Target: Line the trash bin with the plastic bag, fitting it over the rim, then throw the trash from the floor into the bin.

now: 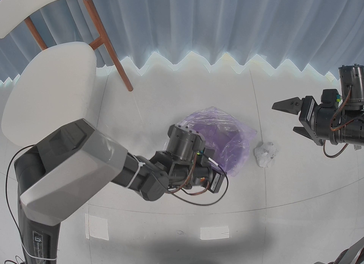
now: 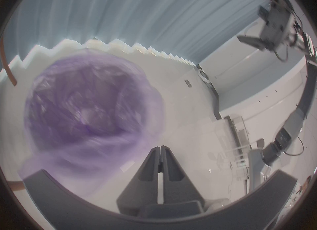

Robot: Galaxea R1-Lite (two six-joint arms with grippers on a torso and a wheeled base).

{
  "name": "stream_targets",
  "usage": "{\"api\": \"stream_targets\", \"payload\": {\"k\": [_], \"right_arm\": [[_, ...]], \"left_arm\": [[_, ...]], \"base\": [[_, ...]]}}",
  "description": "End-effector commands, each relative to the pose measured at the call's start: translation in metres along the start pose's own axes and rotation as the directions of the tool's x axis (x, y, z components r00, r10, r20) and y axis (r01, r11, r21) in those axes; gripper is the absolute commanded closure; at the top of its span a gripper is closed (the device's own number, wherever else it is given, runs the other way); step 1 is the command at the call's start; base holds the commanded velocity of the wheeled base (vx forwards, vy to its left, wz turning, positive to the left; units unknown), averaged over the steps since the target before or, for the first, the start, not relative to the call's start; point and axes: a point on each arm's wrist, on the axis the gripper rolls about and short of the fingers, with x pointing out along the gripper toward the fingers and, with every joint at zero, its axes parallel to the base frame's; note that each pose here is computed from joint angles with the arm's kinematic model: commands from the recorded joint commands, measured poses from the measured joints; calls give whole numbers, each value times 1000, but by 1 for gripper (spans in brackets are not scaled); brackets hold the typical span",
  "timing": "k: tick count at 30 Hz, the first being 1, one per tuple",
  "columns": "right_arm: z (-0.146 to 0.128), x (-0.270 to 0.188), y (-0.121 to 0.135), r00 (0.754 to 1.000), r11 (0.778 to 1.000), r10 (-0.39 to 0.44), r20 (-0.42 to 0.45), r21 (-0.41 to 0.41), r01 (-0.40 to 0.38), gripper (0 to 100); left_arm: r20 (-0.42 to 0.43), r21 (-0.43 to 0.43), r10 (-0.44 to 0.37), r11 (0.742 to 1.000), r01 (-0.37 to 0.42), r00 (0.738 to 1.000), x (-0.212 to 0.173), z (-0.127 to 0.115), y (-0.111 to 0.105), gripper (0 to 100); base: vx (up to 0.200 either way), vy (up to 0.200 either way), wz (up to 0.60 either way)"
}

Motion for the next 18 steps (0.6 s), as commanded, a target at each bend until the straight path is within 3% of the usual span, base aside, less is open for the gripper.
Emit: {"api": "stream_targets", "payload": {"k": [1, 11, 14, 18], "right_arm": [[-2, 1, -1, 1000, 1000, -5, -7, -1, 5, 0], [-4, 1, -3, 1000, 1000, -3, -2, -1, 3, 0], [-5, 0, -4, 1000, 1000, -3, -2, -1, 3, 0], [-5, -2, -5, 1000, 1000, -3, -2, 3, 3, 0]], "left_arm": [[-65, 24, -57, 998, 59, 996, -7, -21, -36, 100], [-46, 56, -64, 996, 66, 997, 17, -55, -51, 100], [-7, 57, -57, 997, 58, 998, 10, -44, -49, 100], [122, 54, -23, 998, 17, 992, -29, 1, -39, 100]], "base": [[0, 0, 0], [0, 0, 0], [0, 0, 0], [0, 0, 0]]}}
